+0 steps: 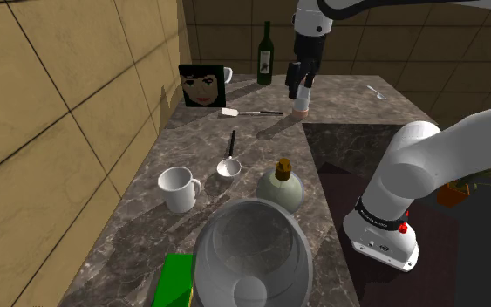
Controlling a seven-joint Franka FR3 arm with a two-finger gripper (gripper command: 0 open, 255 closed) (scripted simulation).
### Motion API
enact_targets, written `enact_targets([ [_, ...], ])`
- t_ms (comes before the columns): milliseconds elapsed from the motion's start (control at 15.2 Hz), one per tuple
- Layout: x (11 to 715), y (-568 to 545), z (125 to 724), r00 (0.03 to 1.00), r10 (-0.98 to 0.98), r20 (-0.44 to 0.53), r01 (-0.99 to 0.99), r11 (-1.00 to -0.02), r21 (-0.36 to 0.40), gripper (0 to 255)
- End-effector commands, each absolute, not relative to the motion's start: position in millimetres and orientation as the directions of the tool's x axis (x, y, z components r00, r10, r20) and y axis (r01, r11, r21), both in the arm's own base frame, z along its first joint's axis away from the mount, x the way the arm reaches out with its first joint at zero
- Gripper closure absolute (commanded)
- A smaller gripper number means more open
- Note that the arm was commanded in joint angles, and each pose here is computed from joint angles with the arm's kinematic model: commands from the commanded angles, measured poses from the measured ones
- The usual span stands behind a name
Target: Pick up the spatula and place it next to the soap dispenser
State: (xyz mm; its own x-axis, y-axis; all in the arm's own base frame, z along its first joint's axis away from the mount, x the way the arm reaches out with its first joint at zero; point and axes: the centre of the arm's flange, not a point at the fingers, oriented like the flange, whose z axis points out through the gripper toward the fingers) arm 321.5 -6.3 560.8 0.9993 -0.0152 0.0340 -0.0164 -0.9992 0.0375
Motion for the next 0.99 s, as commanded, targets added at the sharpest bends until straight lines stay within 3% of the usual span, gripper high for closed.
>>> enact_targets([
  [0,322,-6,561,0.999,-0.015,0.034,-0.016,-0.999,0.037,0],
  [924,461,-103,476,0.954,0.299,-0.018,0.3,-0.954,0.028,0],
])
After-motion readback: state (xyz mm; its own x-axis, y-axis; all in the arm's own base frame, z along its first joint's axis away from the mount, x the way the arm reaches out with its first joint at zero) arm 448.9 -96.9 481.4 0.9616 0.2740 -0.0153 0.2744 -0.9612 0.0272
